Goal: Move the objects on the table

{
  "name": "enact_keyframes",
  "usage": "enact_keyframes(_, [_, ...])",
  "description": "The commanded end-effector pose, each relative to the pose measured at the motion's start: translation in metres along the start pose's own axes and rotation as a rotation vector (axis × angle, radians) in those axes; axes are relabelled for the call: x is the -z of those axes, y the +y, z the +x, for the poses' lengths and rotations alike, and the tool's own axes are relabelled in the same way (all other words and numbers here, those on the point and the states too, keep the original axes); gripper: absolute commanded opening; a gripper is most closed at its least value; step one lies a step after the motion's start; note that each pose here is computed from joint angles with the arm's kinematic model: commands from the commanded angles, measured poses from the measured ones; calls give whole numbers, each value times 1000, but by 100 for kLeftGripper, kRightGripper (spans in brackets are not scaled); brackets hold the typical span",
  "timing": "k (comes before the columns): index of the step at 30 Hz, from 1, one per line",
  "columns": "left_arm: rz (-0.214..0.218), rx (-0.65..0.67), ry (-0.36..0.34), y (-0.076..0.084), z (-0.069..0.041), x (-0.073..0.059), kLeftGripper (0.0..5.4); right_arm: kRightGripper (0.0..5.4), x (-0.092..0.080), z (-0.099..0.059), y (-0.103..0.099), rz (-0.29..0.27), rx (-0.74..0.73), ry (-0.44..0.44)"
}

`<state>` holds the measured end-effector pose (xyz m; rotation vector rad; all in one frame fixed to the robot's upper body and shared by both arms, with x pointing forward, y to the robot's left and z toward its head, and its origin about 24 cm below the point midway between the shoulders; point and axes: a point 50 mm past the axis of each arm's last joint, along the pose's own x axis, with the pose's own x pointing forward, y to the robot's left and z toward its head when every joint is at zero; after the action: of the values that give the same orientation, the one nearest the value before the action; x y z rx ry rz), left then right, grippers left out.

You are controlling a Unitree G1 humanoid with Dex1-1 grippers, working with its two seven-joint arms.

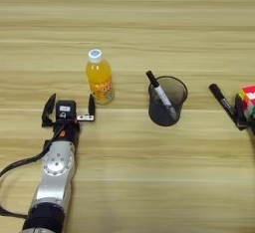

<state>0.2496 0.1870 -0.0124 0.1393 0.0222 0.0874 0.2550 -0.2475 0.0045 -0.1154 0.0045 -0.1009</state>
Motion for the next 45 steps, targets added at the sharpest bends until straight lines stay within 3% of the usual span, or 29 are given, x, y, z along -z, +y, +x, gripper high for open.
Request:
enact_keyframes(1, [2, 3, -1, -1, 2, -1, 540, 504, -2, 2, 3, -7, -17, -8])
enact_keyframes(5, [2, 5, -1, -1, 2, -1, 540, 537, -9, 1, 1, -19, 0, -44])
enact_keyframes(15, [0, 11, -3, -2, 3, -1, 540, 537, -32, -4, -8, -56, 41, -157])
enact_keyframes(21, [0, 13, -3, -3, 2, -1, 540, 537, -49, -16, 5, -79, -58, -241])
enact_keyframes(28, [0, 12, -4, -3, 2, -1, 540, 537, -57, -29, 20, -113, -201, -280])
enact_keyframes(45, [1, 10, -7, -2, 0, -1, 540, 537, -39, -38, 45, -120, -405, -145])
